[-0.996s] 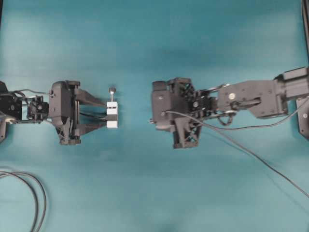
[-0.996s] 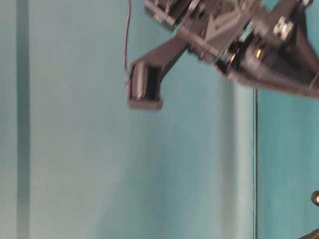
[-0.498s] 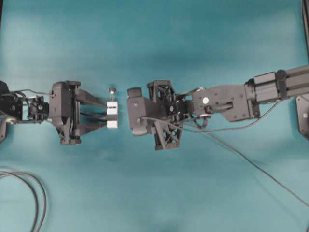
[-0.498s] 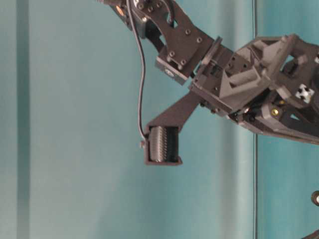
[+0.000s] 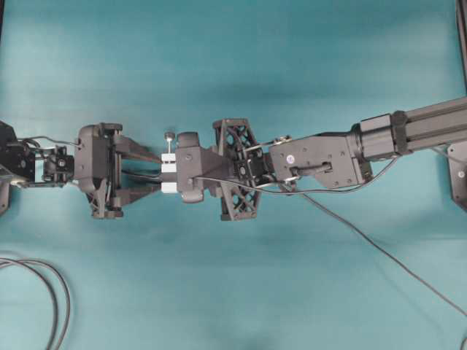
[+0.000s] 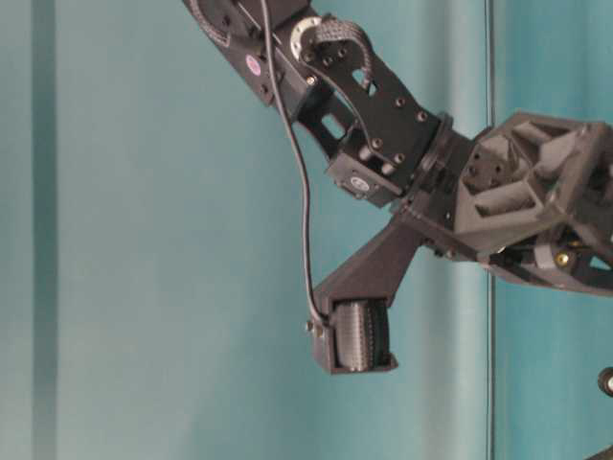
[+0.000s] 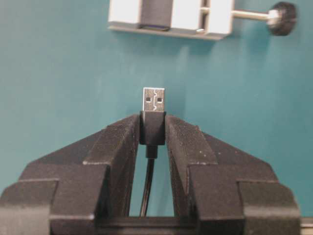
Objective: Insert the USB cable into the female connector supported by the left arm.
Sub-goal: 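Align the plug tip with the connector held by the left gripper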
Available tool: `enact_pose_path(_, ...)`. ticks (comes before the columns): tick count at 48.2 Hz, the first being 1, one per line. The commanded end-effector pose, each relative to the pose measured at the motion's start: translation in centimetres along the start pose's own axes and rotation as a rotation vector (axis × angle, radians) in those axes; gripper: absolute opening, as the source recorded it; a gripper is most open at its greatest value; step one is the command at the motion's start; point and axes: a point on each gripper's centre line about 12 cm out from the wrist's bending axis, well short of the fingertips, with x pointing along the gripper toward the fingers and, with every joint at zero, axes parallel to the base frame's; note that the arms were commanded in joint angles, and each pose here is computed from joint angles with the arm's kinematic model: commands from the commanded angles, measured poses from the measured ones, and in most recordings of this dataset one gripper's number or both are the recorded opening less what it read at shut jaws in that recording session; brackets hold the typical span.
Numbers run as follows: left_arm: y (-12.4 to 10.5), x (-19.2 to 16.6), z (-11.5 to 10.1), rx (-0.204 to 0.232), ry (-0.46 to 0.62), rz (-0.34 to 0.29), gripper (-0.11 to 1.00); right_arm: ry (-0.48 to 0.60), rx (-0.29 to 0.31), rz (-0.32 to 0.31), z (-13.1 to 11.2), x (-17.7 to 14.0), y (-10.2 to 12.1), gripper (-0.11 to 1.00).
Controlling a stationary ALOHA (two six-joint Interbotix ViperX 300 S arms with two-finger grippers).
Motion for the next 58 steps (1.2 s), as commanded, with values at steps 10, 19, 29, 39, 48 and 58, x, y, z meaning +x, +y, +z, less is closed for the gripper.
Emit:
enact_pose_path(10,0.4,0.2,0.6,0.018,-0.026,0.015,0.76,-0.072,0.009,-0.045,2.1,-0.9,-0.1,0.22)
enact_pose_path(19,0.9,0.2,0.6,0.010,-0.025,0.030,0.76,-0.071,-0.005,-0.032,2.1,-0.4,0.9,0.22)
enact_pose_path(29,1.0,0.2,0.6,0.007,-0.025,0.033,0.76,-0.076,-0.003,-0.032,2.3,-0.3,0.9,0.22)
enact_pose_path(39,1.0,0.3,0.7,0.006,-0.030,0.033,0.76,-0.073,-0.003,-0.033,2.5,0.2,0.9,0.22)
enact_pose_path(48,1.0,0.4,0.8,0.006,-0.030,0.033,0.76,-0.076,-0.001,-0.035,2.8,0.5,0.9,0.22)
enact_pose_path(58,1.0,0.4,0.8,0.005,-0.026,0.033,0.76,-0.076,-0.004,-0.037,2.8,0.6,0.8,0.22)
